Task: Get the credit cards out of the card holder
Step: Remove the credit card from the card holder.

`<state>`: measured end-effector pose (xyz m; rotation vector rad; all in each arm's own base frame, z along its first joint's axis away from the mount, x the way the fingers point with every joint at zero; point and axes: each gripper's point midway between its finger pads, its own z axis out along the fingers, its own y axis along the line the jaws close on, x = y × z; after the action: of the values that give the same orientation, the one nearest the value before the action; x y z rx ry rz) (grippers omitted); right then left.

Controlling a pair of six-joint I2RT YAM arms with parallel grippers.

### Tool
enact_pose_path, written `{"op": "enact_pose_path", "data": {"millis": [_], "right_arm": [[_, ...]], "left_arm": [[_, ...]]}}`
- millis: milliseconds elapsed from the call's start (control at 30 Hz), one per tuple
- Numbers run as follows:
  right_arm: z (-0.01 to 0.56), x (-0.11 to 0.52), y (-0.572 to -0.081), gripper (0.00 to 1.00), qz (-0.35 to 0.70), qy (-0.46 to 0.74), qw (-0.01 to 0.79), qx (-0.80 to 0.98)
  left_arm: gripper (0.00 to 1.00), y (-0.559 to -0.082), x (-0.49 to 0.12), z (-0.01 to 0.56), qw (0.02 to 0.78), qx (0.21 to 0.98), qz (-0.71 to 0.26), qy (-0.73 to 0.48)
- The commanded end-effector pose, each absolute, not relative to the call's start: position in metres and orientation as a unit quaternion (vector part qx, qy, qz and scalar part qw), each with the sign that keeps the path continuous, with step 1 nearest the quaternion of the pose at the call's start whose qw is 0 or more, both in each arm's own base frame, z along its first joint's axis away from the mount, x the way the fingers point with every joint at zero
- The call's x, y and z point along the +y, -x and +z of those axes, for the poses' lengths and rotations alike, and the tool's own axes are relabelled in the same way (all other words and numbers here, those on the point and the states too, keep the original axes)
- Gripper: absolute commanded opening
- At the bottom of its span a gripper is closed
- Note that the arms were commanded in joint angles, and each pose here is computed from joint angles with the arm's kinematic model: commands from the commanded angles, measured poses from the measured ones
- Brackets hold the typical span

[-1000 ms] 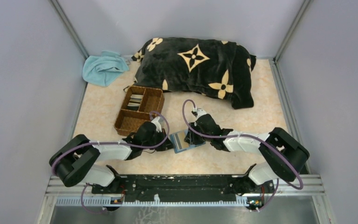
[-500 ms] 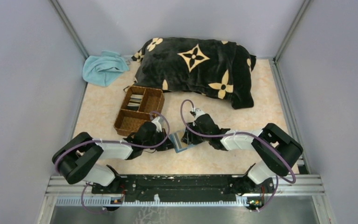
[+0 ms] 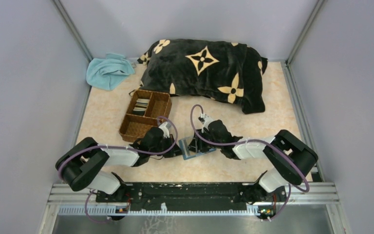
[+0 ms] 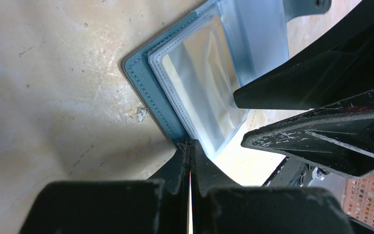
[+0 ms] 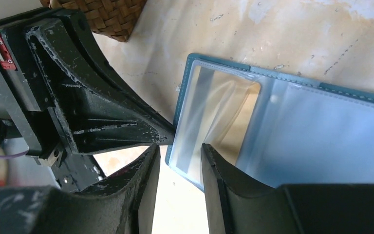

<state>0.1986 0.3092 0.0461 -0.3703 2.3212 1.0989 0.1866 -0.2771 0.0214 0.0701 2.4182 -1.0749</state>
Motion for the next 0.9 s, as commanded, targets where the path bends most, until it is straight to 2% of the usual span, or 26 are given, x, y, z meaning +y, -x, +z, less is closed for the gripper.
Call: {"op": "enact_pose_path", "data": {"millis": [0, 233, 333, 567, 867], "right_arm": [[0.077, 0.318, -0.202, 0.37, 0.441, 0.148, 0.302, 0.832], [0.069, 0.303, -0.216, 0.37, 0.381, 0.143, 0.321, 0.855], [0.070, 0.303, -0.216, 0.37, 0.383, 0.144, 0.320, 0.854], [0.075, 0.309, -0.213, 0.30, 0.408, 0.148, 0.315, 0.844], [0.064, 0.282, -0.230, 0.32, 0.356, 0.117, 0.330, 0.867]], "left_arm": [[0.00, -0.182, -0.275, 0.012, 0.231, 0.894, -0.383, -0.026], [0.00, -0.180, -0.274, 0.011, 0.229, 0.895, -0.382, -0.028], [0.00, -0.180, -0.273, 0.011, 0.228, 0.895, -0.382, -0.028], [0.00, -0.179, -0.274, 0.009, 0.225, 0.896, -0.380, -0.029], [0.00, -0.179, -0.277, 0.023, 0.240, 0.885, -0.397, -0.039]]}}
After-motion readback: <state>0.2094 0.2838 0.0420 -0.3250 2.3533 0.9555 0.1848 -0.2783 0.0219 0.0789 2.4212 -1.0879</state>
